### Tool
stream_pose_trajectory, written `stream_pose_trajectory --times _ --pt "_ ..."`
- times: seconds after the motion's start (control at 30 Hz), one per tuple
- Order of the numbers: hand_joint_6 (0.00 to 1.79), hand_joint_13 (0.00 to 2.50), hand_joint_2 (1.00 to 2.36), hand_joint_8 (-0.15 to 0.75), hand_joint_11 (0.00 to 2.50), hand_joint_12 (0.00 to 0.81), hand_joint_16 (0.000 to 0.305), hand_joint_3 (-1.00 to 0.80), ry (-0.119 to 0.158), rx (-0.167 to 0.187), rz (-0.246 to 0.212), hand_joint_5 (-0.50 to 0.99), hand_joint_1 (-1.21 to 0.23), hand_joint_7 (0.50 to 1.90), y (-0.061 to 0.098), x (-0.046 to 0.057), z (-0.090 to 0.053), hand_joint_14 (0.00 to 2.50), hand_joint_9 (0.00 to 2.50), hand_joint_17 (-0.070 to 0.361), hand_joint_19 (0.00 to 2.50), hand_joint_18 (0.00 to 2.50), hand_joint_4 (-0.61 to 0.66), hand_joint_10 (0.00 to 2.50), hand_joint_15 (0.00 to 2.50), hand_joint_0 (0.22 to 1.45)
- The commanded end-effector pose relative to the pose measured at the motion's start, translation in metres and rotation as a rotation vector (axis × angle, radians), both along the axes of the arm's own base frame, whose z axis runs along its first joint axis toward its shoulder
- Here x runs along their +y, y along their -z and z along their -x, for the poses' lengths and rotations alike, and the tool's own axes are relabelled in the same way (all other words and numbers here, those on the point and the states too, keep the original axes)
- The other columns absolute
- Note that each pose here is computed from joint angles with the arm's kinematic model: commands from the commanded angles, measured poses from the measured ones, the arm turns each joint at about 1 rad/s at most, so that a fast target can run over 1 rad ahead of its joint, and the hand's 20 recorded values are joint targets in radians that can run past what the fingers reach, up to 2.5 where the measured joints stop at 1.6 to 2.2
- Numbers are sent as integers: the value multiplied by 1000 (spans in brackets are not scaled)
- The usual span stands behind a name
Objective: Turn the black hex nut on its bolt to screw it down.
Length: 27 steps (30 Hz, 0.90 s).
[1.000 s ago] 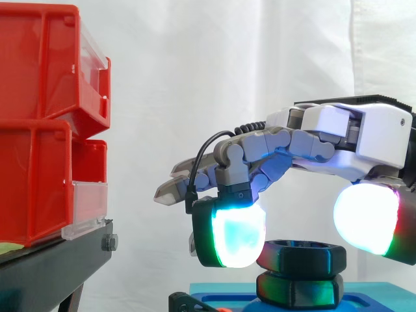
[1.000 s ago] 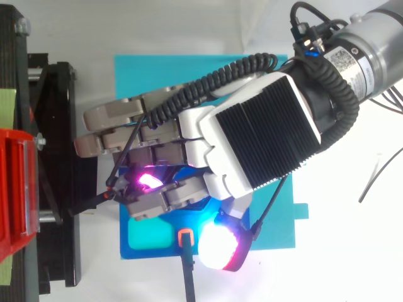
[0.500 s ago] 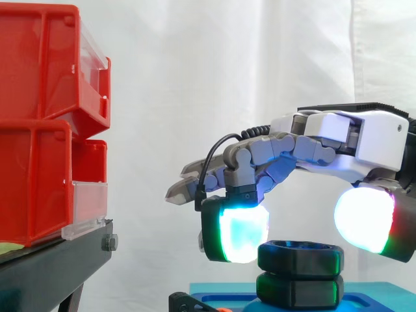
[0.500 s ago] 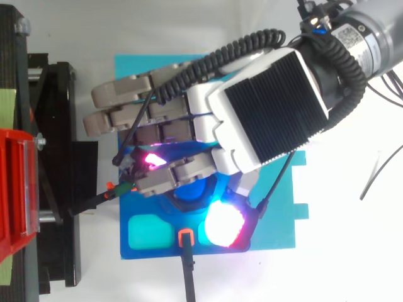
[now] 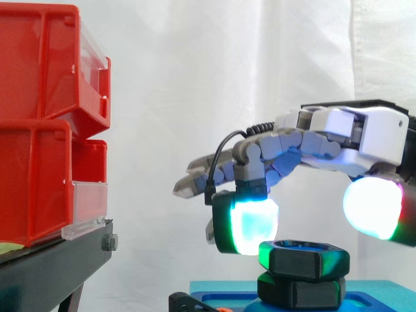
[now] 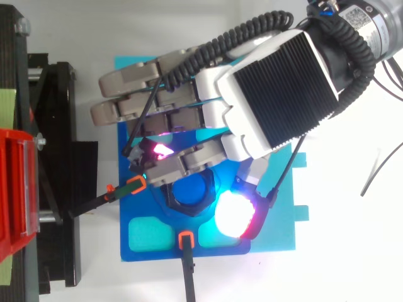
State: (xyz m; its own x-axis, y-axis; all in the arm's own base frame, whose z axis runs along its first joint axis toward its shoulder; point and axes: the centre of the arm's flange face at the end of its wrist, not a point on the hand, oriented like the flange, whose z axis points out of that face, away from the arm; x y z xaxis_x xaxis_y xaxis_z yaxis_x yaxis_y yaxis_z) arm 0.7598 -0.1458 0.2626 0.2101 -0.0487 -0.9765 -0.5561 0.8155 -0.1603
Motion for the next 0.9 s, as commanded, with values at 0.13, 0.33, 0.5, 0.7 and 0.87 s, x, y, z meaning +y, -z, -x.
stream_pose_trajectory --times 0.13,0.33,0.5,0.7,0.87 --pt "549 506 1000 313 148 391 62 -500 -24 -25 -14 -18 -142 1447 -30 21 -15 1 899 141 99 400 225 5 7 446" --pt "536 508 1000 316 146 392 62 -500 -20 -31 -21 -18 -150 1462 -31 36 -19 0 898 140 99 404 229 4 0 446" --pt "510 506 1000 316 143 391 62 -500 -7 -27 -29 -16 -157 1483 -30 57 -25 0 894 140 93 403 234 5 0 447" --pt "507 505 1000 316 149 390 62 -500 0 -25 -23 -14 -160 1494 -19 71 -24 0 893 139 93 404 226 5 0 449" --pt "529 506 1000 317 138 390 62 -500 7 -25 -30 -16 -162 1479 3 83 -21 1 896 139 93 405 228 5 0 451"
